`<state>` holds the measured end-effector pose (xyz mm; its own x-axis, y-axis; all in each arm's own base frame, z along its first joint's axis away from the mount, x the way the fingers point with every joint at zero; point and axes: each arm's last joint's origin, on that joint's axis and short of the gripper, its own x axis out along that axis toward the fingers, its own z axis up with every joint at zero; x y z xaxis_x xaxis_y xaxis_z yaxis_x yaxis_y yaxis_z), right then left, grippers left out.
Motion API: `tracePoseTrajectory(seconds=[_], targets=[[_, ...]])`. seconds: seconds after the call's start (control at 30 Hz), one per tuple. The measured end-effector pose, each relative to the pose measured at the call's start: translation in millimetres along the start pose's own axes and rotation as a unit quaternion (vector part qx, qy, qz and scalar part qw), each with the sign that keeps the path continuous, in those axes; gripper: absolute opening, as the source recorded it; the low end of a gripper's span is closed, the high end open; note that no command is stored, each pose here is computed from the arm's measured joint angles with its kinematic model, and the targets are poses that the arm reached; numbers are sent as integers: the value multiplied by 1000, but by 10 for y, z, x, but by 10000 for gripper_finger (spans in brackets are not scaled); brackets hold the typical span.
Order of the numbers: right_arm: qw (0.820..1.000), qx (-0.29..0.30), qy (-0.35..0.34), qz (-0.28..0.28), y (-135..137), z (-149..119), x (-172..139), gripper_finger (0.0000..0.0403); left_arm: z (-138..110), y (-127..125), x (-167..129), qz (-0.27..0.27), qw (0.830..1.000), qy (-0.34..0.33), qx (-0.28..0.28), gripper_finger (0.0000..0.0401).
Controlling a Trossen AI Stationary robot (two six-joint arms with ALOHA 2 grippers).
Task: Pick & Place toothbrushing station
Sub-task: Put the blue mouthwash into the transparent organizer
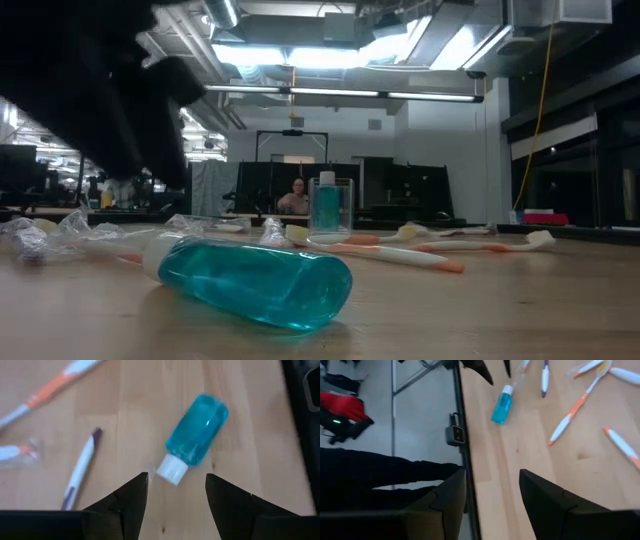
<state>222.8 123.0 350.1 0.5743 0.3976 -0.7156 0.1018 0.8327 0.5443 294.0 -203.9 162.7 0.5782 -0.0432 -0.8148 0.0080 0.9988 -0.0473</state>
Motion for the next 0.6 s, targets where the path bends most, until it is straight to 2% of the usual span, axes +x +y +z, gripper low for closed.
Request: tracePoseTrajectory(seconds=[0.2, 0.53, 0.6], targets=[[1000, 9, 2, 9, 88, -78, 7, 187, -68, -20, 122, 1, 1000, 18, 0, 196], [1000, 11, -7, 2, 146, -147, 9, 187, -8, 53, 155, 1, 1000, 13, -10, 196], [1000, 13, -9, 0, 153, -155, 10, 187, -1, 66, 161, -7, 999, 19, -28, 196]])
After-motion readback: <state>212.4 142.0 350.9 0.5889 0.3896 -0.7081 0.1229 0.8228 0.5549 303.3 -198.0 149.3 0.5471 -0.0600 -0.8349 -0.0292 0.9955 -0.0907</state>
